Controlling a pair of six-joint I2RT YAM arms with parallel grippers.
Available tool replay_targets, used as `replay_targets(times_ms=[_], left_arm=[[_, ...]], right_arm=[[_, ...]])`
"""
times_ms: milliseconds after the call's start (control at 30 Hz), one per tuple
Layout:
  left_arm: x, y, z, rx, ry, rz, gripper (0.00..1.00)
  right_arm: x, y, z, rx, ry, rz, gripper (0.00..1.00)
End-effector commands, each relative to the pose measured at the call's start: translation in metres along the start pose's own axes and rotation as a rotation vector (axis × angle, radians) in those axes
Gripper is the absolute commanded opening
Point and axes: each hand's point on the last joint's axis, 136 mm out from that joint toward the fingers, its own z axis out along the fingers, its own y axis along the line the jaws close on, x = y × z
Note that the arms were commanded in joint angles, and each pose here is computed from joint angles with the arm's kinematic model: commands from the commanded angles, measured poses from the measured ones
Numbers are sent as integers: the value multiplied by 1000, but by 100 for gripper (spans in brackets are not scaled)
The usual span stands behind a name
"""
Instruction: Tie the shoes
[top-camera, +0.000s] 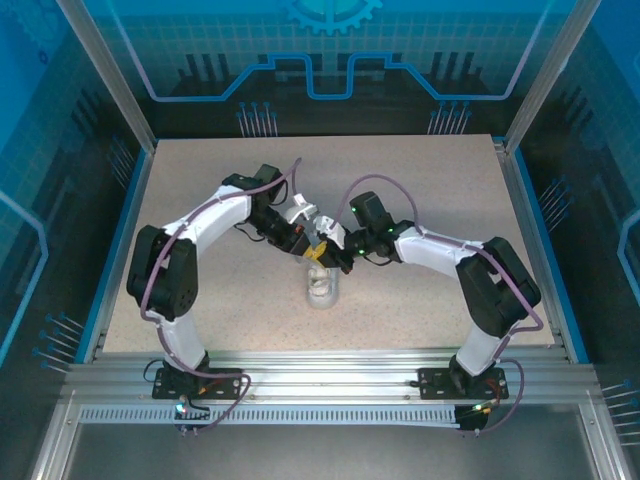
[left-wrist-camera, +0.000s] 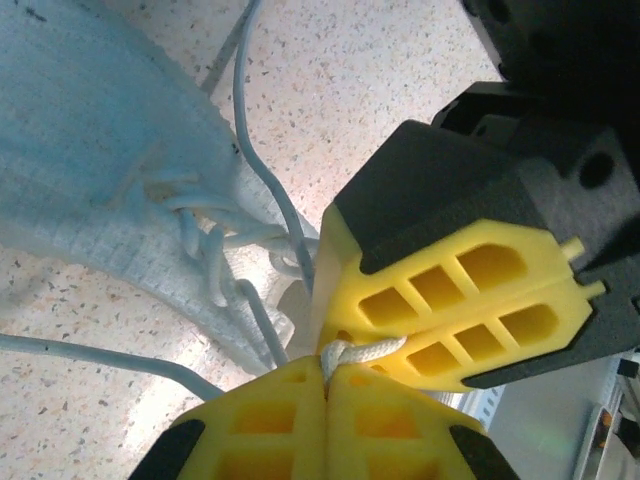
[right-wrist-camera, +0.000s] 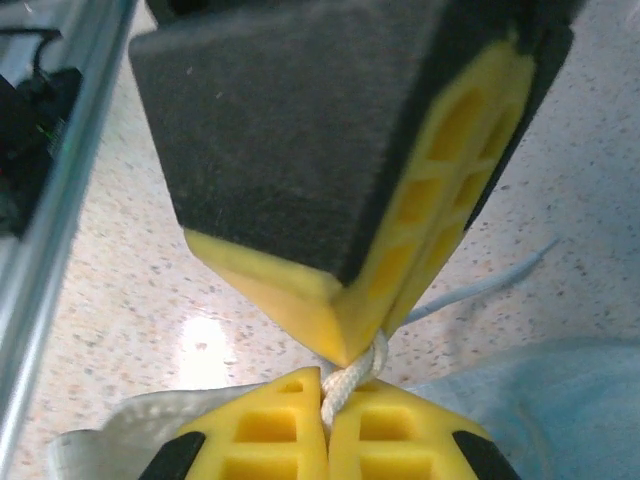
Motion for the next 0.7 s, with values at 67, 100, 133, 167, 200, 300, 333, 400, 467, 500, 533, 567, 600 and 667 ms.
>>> replay_targets(times_ms=[67,100,133,167,200,300,333,400,467,500,533,567,600,667], left_arm=[[-28,17,-7,-127,-165,101,0],[-28,17,-4,-132,-169,106,0],[-28,19,-1,-139,-172,109,0],[-28,21,2,-148,-174,108,0],[-28,23,4,-156,-174,107,0],[-28,27,9,-190,-188,119,0],[-28,28,10,-198,-197,125,0],[-29,32,10,-219,-226,123,0],[-32,33,8,-237,-258,129,9],[-33,34,7,-243,-269,127,16],[-34,33,5,-247,-280,133,20],[-35,32,3,-249,-285,136,22],[-35,31,2,-255,-290,136,24],[-34,30,-3,-266,-298,140,30]], right_arm=[[-25,27,-17,-252,-69,383,0],[-25,27,-16,-272,-71,426,0],[-25,28,-15,-290,-72,463,0],[-24,29,-14,-302,-74,478,0],[-23,31,-14,-305,-78,484,0],[-24,33,-16,-313,-103,505,0],[-23,32,-16,-316,-107,524,0],[-21,29,-16,-322,-121,557,0],[-19,24,-15,-333,-153,591,0],[-17,21,-14,-333,-160,612,0],[-14,18,-12,-331,-159,642,0],[-15,16,-11,-327,-173,636,0],[-14,14,-10,-320,-174,644,0],[-13,10,-9,-295,-174,652,0]])
